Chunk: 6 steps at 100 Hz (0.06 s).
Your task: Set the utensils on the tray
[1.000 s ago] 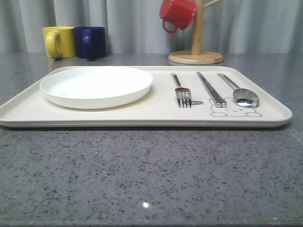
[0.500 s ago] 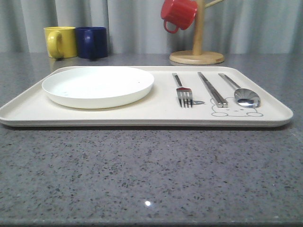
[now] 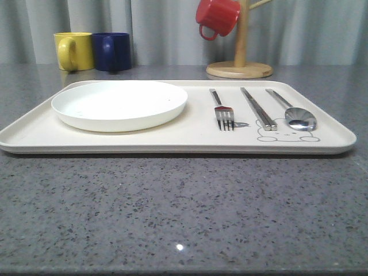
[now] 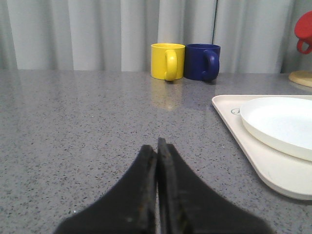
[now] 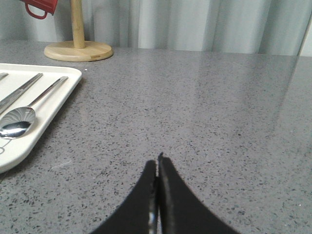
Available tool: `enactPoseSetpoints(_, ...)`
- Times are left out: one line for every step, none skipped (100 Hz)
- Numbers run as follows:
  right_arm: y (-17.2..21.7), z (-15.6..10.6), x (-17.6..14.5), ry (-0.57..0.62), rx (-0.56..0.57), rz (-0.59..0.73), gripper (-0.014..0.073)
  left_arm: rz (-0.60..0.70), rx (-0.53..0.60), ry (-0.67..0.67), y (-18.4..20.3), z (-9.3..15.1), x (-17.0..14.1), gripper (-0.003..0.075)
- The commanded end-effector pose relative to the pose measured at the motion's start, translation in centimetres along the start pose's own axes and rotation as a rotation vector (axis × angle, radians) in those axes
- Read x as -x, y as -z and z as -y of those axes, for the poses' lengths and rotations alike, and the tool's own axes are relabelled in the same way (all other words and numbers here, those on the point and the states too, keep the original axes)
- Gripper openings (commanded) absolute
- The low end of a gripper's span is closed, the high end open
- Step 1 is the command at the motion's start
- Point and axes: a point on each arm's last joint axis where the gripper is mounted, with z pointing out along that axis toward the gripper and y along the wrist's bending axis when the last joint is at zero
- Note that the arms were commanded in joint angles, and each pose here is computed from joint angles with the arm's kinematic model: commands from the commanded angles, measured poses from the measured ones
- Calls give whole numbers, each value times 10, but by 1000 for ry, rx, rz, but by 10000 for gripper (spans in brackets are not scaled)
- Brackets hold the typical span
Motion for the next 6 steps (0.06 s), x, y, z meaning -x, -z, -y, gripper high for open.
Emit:
enactPoseSetpoints(2, 0, 8, 6, -4, 98, -61, 79, -5, 21, 2, 0, -1, -19)
enactPoseSetpoints(2, 0, 8, 6, -4, 98, -61, 79, -5, 21, 2, 0, -1, -19)
enactPoseSetpoints(2, 0, 8, 6, -4, 98, -61, 79, -5, 21, 2, 0, -1, -19)
enactPoseSetpoints(2, 0, 8, 6, -4, 98, -61, 79, -5, 21, 2, 0, -1, -19)
enactPoseSetpoints(2, 0, 8, 6, -4, 98, -61, 79, -5, 21, 2, 0, -1, -19)
enactPoseSetpoints(2, 0, 8, 6, -4, 98, -61, 79, -5, 21, 2, 0, -1, -19)
